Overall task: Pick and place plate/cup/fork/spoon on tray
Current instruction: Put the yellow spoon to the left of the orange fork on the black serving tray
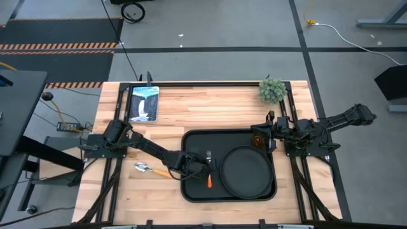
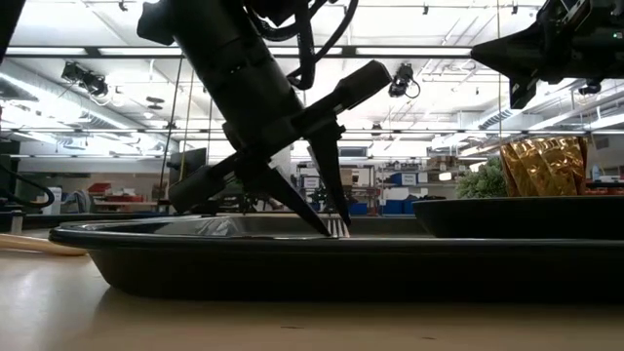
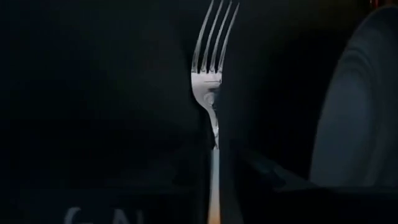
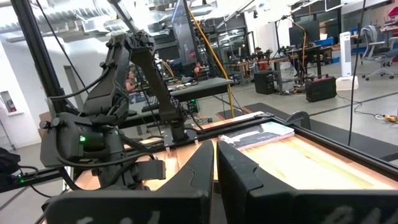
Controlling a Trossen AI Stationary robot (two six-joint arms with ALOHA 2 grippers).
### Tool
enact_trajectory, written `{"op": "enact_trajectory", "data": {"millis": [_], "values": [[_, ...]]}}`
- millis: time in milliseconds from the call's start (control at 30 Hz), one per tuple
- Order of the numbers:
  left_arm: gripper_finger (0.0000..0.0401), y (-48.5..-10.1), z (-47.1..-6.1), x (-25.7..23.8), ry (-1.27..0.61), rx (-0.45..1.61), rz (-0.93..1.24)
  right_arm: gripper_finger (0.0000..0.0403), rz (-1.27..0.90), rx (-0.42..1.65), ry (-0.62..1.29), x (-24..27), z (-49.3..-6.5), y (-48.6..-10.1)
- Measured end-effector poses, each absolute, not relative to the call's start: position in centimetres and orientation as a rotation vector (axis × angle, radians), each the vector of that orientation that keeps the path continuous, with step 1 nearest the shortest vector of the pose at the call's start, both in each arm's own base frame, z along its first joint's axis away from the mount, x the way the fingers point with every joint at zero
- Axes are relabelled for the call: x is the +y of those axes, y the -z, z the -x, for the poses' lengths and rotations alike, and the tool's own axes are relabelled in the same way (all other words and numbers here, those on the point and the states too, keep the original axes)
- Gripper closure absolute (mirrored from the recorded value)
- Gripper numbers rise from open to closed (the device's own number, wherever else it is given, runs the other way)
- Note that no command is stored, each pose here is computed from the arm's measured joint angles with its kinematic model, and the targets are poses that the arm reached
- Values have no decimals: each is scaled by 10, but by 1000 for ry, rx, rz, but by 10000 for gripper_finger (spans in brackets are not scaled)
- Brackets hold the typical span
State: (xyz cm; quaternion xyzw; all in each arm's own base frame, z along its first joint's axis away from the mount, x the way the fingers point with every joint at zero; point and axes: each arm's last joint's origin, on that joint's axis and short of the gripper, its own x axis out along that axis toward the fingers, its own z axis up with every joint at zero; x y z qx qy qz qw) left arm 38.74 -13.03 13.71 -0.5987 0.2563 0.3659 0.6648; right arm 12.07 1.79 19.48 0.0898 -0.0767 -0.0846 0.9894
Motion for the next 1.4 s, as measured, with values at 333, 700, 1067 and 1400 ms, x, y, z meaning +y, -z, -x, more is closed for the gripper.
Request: {"op": "enact_trajectory", "data": {"millis": [333, 700, 1067, 1400], "values": [[308, -154, -374, -129, -763, 810, 1262, 376, -180, -154, 170, 18, -121, -195], [308, -181, -319, -167, -959, 813, 1231, 376, -180, -154, 169, 18, -121, -195], [308, -176, -260, -205, -1257, 947, 1190, 376, -180, -154, 169, 18, -121, -195], [307, -175, -272, -177, -1201, 1081, 962, 376, -180, -154, 170, 18, -121, -195]]}}
